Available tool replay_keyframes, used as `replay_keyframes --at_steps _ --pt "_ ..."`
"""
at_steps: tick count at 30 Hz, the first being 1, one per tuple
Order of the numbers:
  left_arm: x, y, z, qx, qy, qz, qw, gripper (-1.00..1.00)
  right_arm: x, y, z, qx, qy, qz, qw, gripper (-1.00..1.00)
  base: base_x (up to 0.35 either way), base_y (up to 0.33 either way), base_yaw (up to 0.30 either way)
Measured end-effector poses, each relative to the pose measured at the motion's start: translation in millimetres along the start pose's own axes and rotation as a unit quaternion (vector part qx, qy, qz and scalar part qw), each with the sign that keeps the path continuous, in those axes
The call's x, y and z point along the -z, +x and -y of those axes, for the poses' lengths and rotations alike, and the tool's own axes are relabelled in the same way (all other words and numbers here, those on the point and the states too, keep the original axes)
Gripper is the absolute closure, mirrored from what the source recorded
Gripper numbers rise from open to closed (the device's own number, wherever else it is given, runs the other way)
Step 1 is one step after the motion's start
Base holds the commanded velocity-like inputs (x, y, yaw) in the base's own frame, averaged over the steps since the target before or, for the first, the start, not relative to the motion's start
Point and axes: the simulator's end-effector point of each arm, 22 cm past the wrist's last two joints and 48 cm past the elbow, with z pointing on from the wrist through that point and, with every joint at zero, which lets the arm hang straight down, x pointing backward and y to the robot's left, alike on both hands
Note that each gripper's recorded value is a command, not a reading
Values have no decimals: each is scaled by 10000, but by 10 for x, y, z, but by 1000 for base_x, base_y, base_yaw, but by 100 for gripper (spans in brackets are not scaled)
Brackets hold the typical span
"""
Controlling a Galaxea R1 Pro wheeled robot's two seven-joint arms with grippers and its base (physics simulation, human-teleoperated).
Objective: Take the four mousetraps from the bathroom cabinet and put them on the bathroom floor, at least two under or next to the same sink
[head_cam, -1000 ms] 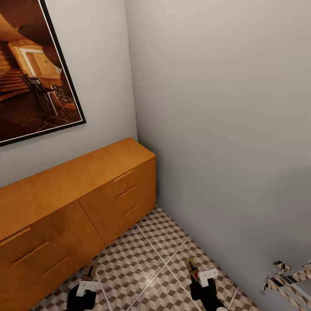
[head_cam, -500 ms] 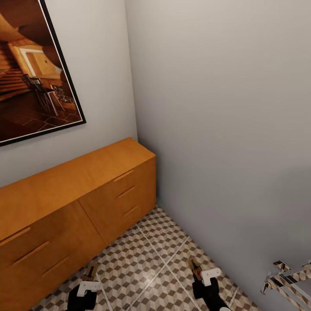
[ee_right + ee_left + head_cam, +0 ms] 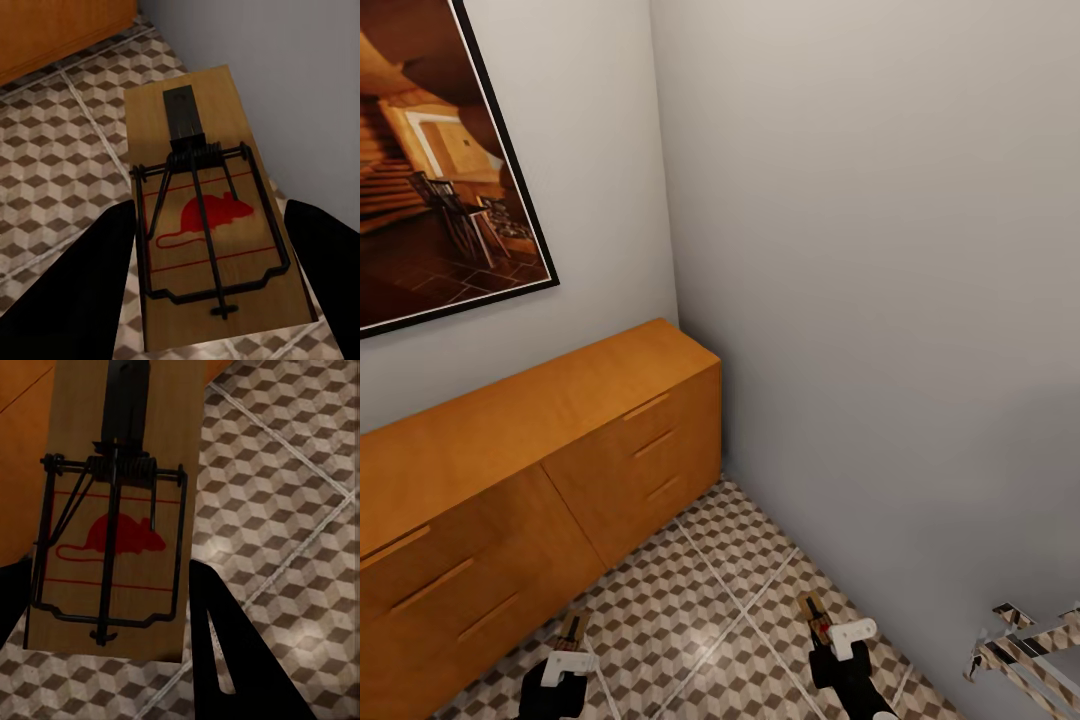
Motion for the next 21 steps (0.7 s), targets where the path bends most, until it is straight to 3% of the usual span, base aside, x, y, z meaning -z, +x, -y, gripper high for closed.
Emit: replay_keyframes --at_steps 6,16,21 --pt "0 7 35 10 20 -6 10000 100 -4 -3 -5 -15 3 -4 10000 100 -64 0 0" --pt "-1 9 37 12 22 -10 10000 100 -5 0 -6 -12 4 -8 10000 100 -318 -10 4" --pt "2 19 37 13 22 -16 10000 100 -7 -2 -4 -14 8 -6 10000 100 -335 -80 172"
